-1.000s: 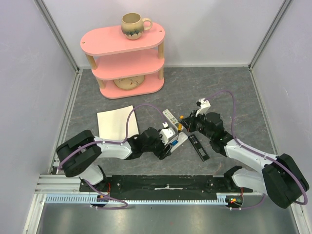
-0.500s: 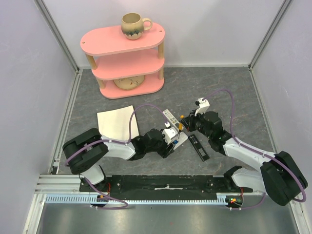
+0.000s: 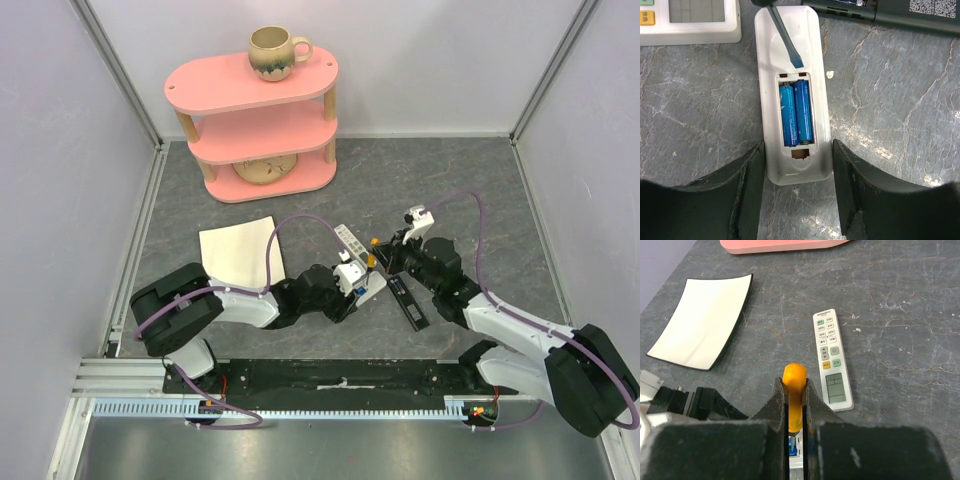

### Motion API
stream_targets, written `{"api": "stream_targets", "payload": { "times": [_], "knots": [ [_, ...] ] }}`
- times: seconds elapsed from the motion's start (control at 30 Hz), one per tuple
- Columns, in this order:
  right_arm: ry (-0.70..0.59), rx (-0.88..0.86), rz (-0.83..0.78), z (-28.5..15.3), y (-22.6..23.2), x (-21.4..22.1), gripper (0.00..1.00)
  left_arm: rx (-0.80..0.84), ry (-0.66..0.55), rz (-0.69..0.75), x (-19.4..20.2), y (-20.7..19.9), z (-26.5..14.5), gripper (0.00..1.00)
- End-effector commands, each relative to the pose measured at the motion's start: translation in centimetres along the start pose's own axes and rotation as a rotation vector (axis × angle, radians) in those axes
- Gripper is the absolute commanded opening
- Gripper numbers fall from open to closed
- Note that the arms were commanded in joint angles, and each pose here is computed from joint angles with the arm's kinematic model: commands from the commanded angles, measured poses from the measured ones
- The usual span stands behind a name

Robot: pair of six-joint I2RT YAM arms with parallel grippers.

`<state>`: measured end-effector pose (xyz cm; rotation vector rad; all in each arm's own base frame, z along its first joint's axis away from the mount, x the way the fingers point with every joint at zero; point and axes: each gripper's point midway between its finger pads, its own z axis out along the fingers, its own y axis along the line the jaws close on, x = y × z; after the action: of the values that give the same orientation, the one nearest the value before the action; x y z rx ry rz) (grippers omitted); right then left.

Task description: Unload the batteries from the remote control

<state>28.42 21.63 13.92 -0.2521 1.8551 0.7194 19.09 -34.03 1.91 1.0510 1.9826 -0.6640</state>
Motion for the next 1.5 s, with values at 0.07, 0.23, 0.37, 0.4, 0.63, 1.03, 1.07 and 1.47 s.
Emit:
{"api": "stream_targets", "payload": {
  "times": [0.07,0.23,0.37,0.4,0.63,1.03,1.07,1.47],
  "knots": [
    [-0.097,-0.029,-0.040,-0.5,0.6,-1.4,0.00,-0.021,0.143,-0.030,4.0,0.2,0.0,0.32],
    [-0.148,-0.032,-0.063,-1.4,0.4,-0.9,0.00,-0.021,0.144,-0.030,4.1,0.2,0.0,0.31],
    [-0.152,-0.038,-0.072,-1.5,0.5,-0.9,0.00,-0.025,0.144,-0.032,4.0,0.3,0.0,0.30],
    [-0.152,-0.043,-0.072,-1.5,0.6,-0.9,0.00,-0.025,0.142,-0.032,4.0,0.3,0.0,0.30],
    [-0.160,-0.067,-0.065,-1.4,1.0,-0.8,0.00,-0.024,0.147,-0.033,4.2,0.2,0.0,0.29],
    [-0.108,-0.012,-0.065,-0.4,0.0,0.2,0.00,-0.029,0.147,-0.033,4.2,0.3,0.1,0.27],
    [-0.102,-0.011,-0.066,-0.4,0.0,0.3,0.00,-0.029,0.148,-0.035,4.2,0.3,0.1,0.27],
    [-0.043,-0.003,-0.061,-0.2,-0.1,1.9,0.00,-0.040,0.149,-0.036,4.3,0.5,0.2,0.26]
  ]
}}
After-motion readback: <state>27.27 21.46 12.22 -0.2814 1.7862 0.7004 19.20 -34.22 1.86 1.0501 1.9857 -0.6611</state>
